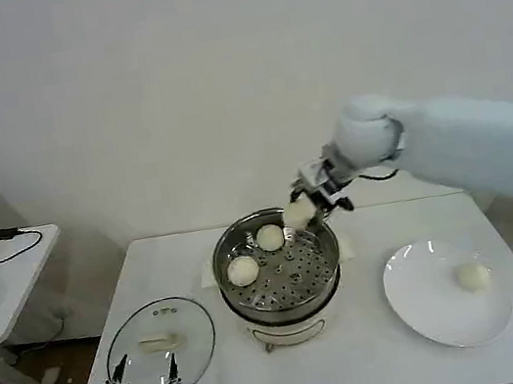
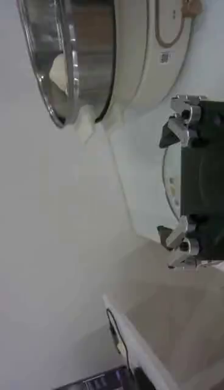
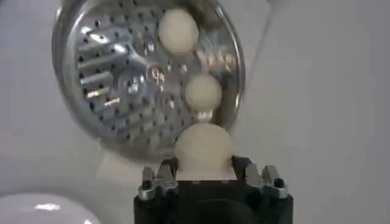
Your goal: Take steamed baozi put them in steamer then cover it.
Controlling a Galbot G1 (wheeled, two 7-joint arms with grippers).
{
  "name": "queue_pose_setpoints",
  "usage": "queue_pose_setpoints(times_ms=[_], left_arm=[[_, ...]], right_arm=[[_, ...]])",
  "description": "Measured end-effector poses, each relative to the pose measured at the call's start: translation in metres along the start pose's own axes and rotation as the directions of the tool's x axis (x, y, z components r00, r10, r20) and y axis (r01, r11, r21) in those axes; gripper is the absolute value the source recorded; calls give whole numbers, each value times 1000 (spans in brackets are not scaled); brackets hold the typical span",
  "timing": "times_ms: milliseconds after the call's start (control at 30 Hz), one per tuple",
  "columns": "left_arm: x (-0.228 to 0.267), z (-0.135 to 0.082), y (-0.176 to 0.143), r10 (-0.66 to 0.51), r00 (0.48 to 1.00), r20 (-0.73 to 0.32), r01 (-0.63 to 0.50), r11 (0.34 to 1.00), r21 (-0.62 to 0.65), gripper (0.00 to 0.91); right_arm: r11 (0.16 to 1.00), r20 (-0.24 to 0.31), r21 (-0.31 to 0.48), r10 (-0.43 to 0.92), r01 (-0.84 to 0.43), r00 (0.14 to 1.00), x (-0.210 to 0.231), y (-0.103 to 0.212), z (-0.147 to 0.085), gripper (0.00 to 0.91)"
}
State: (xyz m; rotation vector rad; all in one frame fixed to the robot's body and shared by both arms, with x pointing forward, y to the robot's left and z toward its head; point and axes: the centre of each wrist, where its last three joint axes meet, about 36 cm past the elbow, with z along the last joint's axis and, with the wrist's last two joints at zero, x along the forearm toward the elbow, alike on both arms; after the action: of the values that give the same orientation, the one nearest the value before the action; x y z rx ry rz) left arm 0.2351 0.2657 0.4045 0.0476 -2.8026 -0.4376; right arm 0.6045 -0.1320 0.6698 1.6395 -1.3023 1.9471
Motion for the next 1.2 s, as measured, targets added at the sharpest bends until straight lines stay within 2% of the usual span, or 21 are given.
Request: queue_pose_setpoints(times_ms=[233,433,833,1200], left_arm=[[1,2,0,-7,1000,-8,7,1000,3,907],[0,3,0,-10,1000,-9,10,1000,6,907],[-2,5,0,-11,1000,-11,12,1000,7,907],[-3,6,0,-13,1000,-13,13,1000,9,907]], right_arm=[[983,40,178,-62,53,997,-26,8,-27,615],[955,62,286,-102,81,993,-40,18,-41,615],[901,71,417,-161,117,984,-59,27,-55,615],[875,76,461,-207,150,975,-71,37,-61,615]])
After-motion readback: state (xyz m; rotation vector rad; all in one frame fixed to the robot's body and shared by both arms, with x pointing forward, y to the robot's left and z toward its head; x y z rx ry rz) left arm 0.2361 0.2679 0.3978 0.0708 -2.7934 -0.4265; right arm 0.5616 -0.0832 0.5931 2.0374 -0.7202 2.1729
